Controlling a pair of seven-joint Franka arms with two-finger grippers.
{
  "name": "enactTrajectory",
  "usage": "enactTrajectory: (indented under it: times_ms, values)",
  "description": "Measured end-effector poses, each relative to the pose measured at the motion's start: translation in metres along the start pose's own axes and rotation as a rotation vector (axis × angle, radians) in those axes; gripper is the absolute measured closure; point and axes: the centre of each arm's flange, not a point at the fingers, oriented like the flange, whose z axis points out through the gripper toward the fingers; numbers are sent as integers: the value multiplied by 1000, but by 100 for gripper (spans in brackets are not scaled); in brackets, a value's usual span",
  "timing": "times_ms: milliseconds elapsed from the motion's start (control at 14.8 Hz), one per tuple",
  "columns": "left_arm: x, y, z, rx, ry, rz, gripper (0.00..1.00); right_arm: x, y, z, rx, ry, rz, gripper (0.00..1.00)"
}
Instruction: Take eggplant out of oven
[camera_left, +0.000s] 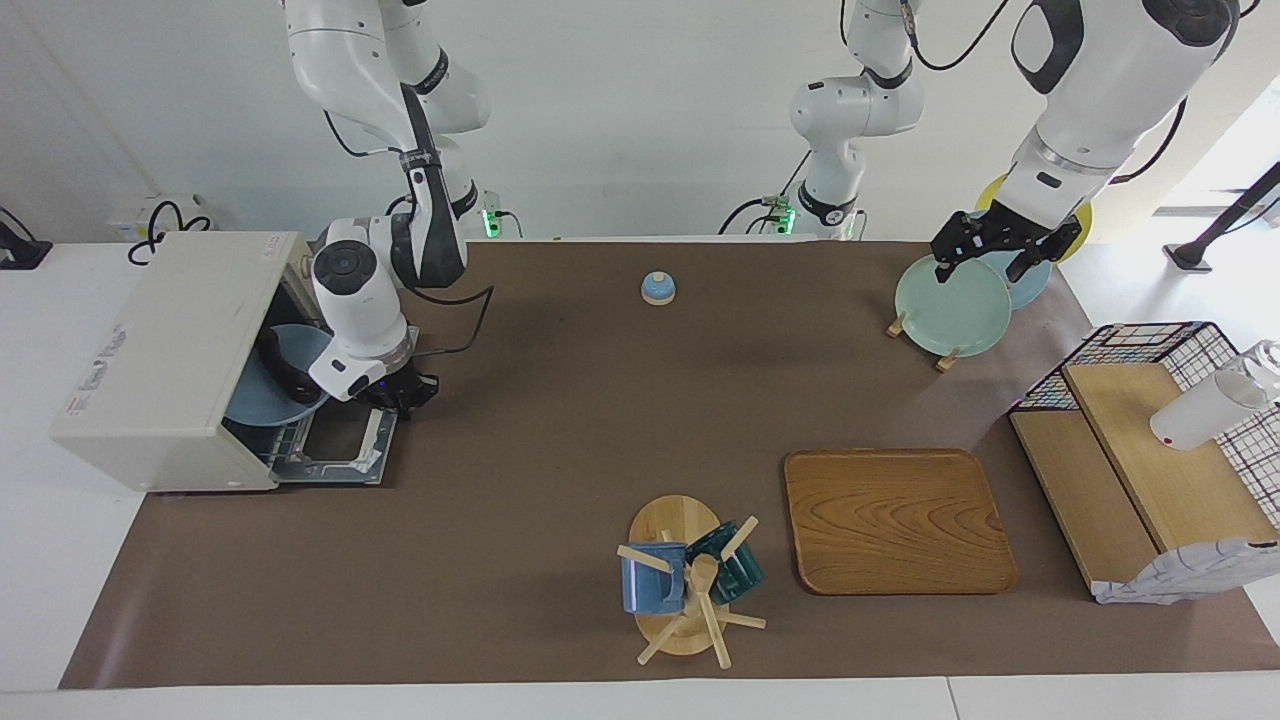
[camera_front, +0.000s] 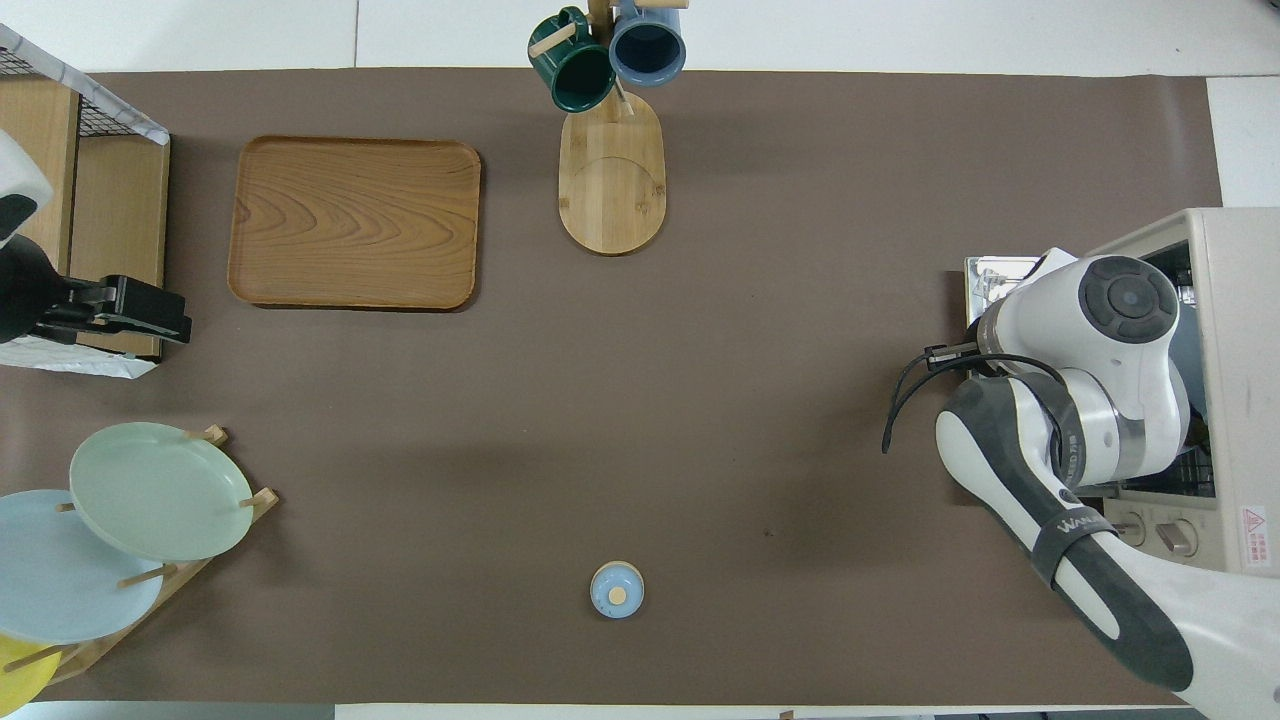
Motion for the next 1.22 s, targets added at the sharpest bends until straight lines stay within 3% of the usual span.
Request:
enactTrajectory:
  times_ms: [271, 406, 541, 609, 676, 879, 1217]
  values:
    - [0, 0, 0, 0, 0, 0, 0, 1, 2, -1, 18, -1, 24, 99]
    - [0, 0, 0, 0, 0, 0, 0, 6, -1, -12, 18, -1, 16, 94]
    - [0, 0, 0, 0, 0, 0, 0, 14, -4, -47, 13, -32, 9, 79]
    - [0, 0, 0, 0, 0, 0, 0, 16, -2, -68, 9, -44, 12, 66]
    - [0, 0, 0, 0, 0, 0, 0, 16, 2, -86, 5, -51, 16, 63]
    - [0, 0, 0, 0, 0, 0, 0, 3, 17, -110, -3, -113, 42, 63]
    - [0, 0, 0, 0, 0, 0, 0, -17, 57, -84, -10, -173, 55, 63]
